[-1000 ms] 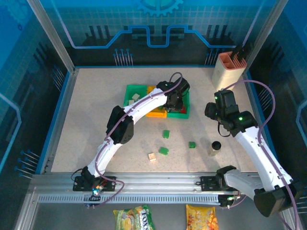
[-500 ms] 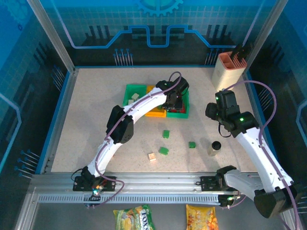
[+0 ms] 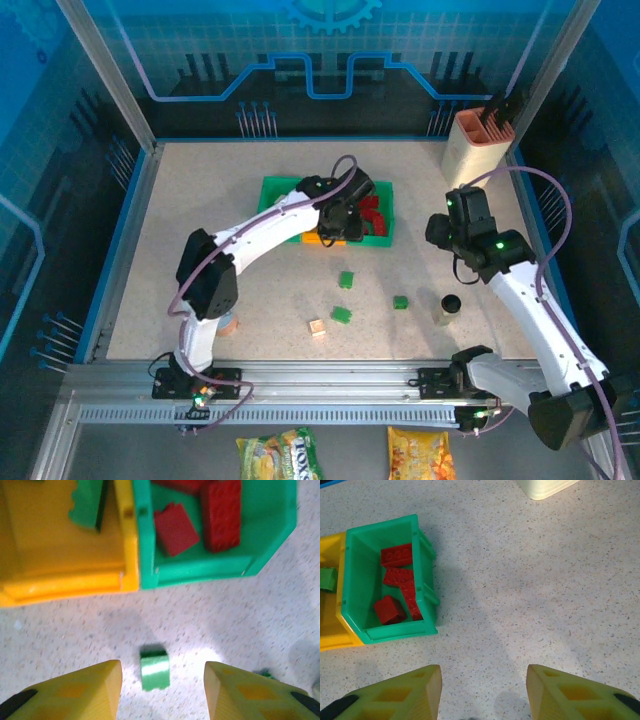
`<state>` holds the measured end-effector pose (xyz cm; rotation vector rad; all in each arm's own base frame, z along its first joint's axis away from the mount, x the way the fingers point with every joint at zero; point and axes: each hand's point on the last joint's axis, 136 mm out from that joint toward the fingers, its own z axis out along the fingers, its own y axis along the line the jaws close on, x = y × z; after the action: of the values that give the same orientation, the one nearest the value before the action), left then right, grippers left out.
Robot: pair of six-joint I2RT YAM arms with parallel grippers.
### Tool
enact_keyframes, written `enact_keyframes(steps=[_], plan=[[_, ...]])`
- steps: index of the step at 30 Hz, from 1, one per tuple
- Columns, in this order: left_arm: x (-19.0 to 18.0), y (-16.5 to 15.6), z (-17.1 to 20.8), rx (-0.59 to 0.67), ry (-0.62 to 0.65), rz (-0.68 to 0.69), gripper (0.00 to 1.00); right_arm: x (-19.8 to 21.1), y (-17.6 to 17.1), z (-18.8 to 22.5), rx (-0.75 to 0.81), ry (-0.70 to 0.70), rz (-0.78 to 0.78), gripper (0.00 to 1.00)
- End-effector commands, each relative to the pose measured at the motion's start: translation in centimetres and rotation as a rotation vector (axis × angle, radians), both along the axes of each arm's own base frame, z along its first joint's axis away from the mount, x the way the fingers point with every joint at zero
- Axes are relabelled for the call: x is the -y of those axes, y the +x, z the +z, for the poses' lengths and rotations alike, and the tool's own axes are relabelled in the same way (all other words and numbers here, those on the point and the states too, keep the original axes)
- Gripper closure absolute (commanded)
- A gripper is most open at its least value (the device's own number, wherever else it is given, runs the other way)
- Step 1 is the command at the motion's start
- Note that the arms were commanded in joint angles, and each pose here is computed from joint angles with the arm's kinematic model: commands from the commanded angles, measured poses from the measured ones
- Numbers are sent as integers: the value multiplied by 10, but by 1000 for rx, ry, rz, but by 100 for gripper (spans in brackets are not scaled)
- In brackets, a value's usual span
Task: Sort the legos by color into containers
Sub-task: Place the lego in the container, then pick up the lego from the middle-left of the table.
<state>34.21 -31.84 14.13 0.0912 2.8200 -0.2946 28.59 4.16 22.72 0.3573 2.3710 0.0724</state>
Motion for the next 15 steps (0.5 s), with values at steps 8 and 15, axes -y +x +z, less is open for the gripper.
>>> enact_keyframes(steps=[8, 15], plan=[[-35, -74, -22, -93, 13, 74, 52, -4, 9, -5, -12, 30, 2, 51], [-45, -120, -44, -153, 52, 112, 49, -7, 12, -8, -17, 38, 10, 51]])
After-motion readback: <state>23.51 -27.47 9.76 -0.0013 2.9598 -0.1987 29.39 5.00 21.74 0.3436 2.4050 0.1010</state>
